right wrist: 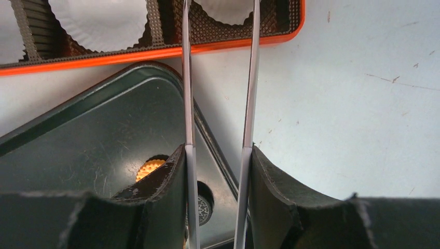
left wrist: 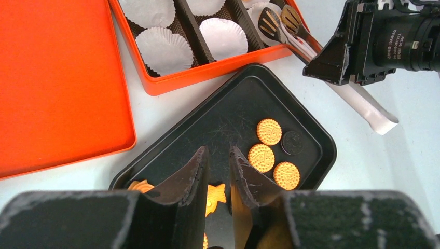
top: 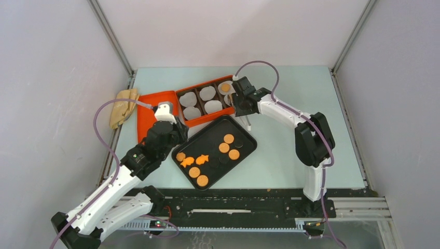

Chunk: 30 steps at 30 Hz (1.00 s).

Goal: Pack the cookies

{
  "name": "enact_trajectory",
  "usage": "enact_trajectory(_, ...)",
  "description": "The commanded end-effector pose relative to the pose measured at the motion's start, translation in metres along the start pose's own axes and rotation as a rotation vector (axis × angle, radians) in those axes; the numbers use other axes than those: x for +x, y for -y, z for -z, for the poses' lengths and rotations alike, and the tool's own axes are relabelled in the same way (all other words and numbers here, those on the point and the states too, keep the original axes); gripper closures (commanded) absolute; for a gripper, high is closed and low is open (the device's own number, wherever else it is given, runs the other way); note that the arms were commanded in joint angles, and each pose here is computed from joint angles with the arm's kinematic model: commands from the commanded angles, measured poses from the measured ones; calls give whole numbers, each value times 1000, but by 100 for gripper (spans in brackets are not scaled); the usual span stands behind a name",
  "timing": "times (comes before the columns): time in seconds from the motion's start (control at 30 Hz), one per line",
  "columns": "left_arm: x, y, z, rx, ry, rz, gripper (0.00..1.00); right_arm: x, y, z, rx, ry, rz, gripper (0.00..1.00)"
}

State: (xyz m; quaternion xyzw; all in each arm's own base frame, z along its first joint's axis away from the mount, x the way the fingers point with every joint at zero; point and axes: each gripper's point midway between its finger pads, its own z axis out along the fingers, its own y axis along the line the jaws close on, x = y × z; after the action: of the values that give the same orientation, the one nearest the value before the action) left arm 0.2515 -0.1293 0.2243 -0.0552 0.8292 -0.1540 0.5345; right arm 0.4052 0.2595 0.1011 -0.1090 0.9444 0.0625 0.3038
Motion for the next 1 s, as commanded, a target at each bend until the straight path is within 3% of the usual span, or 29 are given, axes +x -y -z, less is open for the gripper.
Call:
enact_trajectory(0.0,-16,0,2,-14,41,10,74,-36,0,6,-14,99,-9,74)
enact_trajectory(0.07,-15,0,1,-16,36,8,74,-35,2,4,-4,91,-6,71)
enact_trajectory(0.27,-12,4,-1,4,20,7,73,-38,3,1,11,98,-12,48)
enact_trajectory(0.37,-10,8,-2,21,12,3,72,-40,2,-1,-1,102,-17,44)
enact_trajectory(0.67,-14,12,3,55,28,13,69,-51,-3,23,-47,189,-62,43)
enact_trajectory(0.87,-20,15,6,74,51,30,69,-50,-19,89,-113,312,-40,44)
enact_trajectory(0.97,-21,14,7,67,57,35,69,-33,-31,115,-140,310,0,43)
